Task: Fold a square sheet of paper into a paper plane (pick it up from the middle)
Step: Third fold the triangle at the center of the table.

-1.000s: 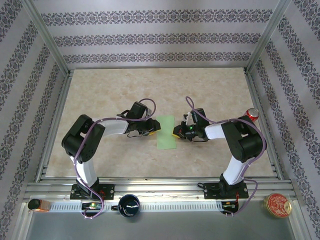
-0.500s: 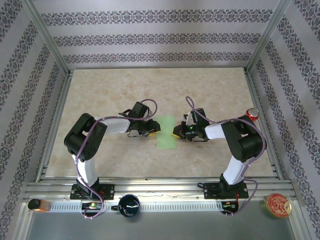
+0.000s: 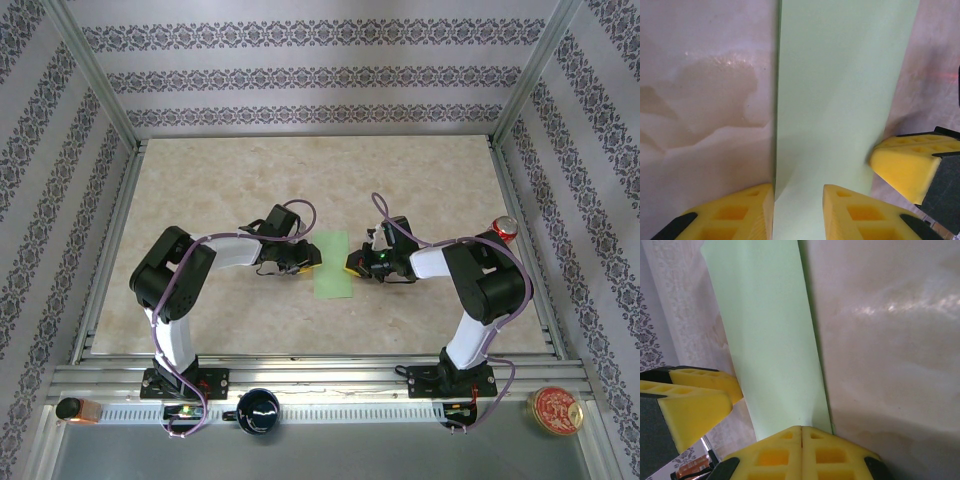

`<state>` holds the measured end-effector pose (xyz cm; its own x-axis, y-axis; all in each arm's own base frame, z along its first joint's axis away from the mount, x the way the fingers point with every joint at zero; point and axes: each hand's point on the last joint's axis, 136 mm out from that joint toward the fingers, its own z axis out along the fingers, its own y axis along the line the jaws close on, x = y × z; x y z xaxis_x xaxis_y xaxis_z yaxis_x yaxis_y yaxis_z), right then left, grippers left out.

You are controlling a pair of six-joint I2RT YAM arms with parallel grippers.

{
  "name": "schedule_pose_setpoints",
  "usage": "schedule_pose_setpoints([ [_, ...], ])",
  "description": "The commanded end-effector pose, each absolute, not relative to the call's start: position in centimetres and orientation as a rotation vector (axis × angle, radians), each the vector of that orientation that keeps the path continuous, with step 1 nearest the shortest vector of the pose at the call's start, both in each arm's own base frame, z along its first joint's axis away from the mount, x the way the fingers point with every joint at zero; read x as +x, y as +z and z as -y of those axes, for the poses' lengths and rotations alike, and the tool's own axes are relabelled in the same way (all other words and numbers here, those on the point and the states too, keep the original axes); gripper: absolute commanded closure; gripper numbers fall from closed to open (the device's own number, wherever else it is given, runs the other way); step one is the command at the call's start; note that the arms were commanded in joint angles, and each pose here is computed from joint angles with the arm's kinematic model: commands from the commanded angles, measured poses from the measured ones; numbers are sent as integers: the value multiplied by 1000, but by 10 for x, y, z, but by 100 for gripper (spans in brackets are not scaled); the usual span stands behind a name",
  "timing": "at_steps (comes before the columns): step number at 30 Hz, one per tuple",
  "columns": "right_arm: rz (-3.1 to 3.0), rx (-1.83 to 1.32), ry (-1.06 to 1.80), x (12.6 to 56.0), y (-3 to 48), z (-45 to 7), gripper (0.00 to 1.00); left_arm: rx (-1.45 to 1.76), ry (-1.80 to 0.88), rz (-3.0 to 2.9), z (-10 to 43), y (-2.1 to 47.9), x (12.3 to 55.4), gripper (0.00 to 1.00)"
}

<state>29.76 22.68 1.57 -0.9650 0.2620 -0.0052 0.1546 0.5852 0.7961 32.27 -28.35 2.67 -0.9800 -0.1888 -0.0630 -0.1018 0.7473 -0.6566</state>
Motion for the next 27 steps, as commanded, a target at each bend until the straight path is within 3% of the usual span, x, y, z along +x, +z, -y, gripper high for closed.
schedule_pose_setpoints([
  [1,-2844,481,1162,271,-30,-208,96,-233,-1045,-2834,288,21,319,68],
  [10,-2839,473,1174,271,-28,-209,96,-257,-1127,-2748,292,28,325,65],
  [27,-2838,476,1172,271,-28,-209,96,-318,-1207,-2639,288,38,334,72],
])
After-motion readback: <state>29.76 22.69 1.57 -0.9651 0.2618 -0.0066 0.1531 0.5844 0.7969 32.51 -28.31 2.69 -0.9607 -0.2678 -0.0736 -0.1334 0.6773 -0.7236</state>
